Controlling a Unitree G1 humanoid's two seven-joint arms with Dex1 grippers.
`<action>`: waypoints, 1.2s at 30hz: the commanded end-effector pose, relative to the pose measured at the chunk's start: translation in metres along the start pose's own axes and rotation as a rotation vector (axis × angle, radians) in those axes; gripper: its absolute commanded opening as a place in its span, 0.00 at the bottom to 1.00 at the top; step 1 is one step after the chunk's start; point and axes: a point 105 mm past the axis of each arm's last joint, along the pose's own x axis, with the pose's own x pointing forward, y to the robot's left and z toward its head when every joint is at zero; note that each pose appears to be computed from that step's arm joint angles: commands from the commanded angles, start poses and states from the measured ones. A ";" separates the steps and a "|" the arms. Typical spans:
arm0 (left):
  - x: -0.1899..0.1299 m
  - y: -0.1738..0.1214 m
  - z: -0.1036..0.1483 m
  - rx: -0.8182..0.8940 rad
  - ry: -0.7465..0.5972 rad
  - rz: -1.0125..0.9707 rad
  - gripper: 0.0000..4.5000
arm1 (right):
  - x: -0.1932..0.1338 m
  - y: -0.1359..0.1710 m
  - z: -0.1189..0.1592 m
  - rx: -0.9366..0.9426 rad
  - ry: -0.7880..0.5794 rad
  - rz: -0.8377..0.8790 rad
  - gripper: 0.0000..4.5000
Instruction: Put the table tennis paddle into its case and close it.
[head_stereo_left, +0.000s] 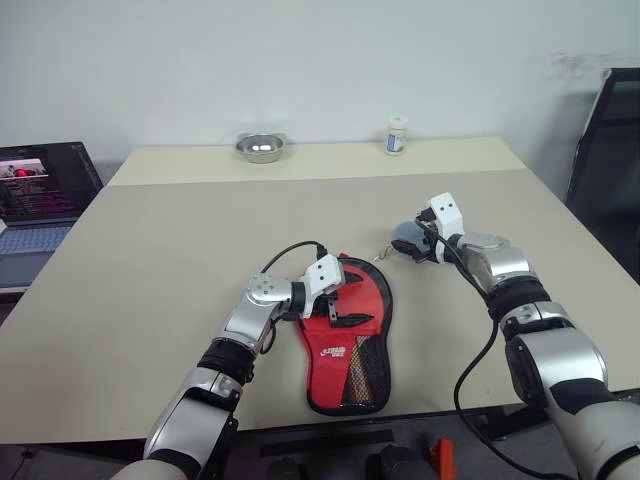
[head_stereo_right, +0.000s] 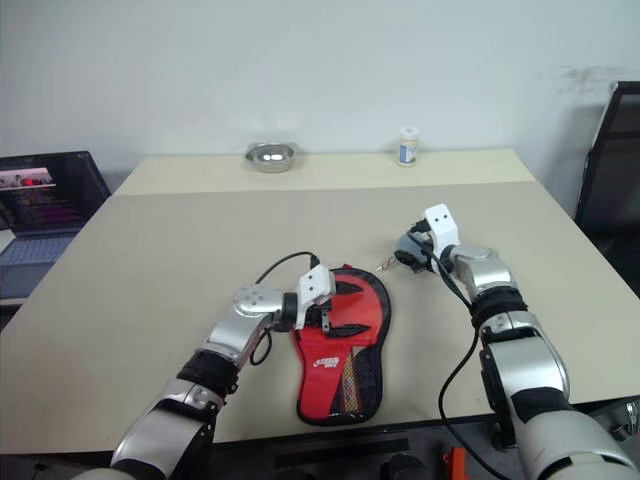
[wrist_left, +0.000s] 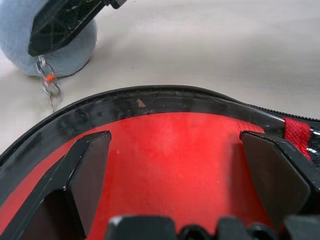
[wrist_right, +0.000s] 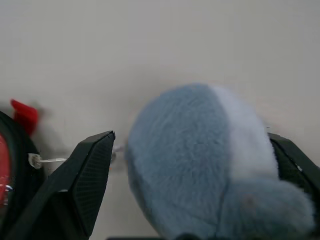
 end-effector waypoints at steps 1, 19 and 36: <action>0.001 -0.010 -0.024 -0.036 0.073 -0.013 1.00 | 0.001 -0.001 0.019 -0.006 -0.053 -0.020 0.91; 0.014 -0.030 -0.066 -0.180 0.154 -0.048 1.00 | -0.058 -0.020 -0.020 -0.375 0.102 -0.030 0.07; 0.025 -0.053 -0.083 -0.138 0.241 -0.210 1.00 | -0.179 0.089 -0.077 -0.468 0.372 0.369 0.07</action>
